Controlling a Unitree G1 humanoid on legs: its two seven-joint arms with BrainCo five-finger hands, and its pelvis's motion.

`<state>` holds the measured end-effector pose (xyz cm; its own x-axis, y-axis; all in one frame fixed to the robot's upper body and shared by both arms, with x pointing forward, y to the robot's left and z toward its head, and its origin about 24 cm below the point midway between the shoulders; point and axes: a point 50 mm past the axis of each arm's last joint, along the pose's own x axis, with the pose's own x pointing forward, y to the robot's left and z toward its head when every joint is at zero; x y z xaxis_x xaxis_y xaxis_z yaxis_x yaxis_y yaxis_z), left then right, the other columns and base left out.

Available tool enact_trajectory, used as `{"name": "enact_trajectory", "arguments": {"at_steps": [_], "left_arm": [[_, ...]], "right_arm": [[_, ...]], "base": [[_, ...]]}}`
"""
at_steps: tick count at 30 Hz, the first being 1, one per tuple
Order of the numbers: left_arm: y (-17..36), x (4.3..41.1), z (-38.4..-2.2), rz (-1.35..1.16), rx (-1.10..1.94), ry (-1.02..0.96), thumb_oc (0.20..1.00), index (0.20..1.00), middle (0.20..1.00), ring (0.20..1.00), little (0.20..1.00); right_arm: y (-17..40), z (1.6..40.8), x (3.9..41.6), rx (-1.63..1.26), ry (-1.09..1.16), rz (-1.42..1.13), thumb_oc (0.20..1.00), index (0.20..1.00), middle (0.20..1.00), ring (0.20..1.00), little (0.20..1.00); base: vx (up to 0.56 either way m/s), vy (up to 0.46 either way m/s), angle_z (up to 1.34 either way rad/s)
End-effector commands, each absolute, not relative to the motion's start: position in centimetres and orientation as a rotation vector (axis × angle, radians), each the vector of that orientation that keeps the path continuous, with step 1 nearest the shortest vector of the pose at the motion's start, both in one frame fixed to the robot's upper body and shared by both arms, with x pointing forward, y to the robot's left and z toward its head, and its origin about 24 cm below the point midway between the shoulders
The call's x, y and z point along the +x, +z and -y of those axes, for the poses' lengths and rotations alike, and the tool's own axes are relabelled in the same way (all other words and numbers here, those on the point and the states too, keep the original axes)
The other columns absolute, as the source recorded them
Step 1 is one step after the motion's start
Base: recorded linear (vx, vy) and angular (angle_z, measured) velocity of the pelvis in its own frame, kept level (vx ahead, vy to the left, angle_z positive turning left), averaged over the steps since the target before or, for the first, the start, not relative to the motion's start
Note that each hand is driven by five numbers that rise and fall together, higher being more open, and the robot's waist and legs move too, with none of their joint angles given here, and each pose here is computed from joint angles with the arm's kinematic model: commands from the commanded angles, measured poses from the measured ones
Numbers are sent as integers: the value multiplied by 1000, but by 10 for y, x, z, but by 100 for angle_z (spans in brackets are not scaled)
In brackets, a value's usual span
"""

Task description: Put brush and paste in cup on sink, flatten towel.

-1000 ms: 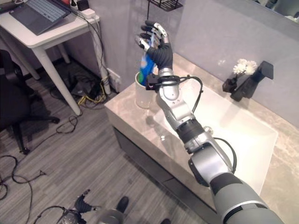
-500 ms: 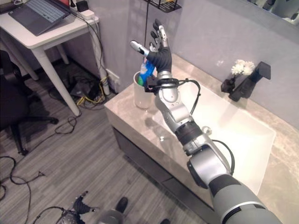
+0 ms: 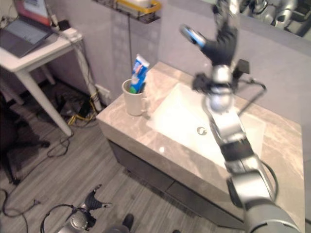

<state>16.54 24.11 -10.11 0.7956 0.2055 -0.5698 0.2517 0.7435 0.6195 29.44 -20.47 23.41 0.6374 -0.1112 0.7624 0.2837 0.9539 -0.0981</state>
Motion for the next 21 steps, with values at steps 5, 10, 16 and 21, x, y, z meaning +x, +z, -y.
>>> {"name": "enact_trajectory", "arguments": {"at_steps": [5,10,16,21], "left_arm": [[-100,164,-243,-626,768,-62,1000,1000,1000,1000,1000],[-104,161,-243,-651,764,-38,1000,1000,1000,1000,1000],[-102,165,-237,-652,733,-108,1000,1000,1000,1000,1000],[-86,183,-221,-553,717,-207,1000,1000,1000,1000,1000]], "right_arm": [[227,329,237,-1126,-835,742,1000,1000,1000,1000,1000],[140,394,199,-1023,-1083,239,1000,1000,1000,1000,1000],[-3,417,152,-1027,-799,-640,1000,1000,1000,1000,1000],[-101,346,127,-731,-440,-1016,1000,1000,1000,1000,1000]], "base": [[-8,-42,-36],[-26,-65,-35],[-39,-55,-37],[-26,-56,3]]}}
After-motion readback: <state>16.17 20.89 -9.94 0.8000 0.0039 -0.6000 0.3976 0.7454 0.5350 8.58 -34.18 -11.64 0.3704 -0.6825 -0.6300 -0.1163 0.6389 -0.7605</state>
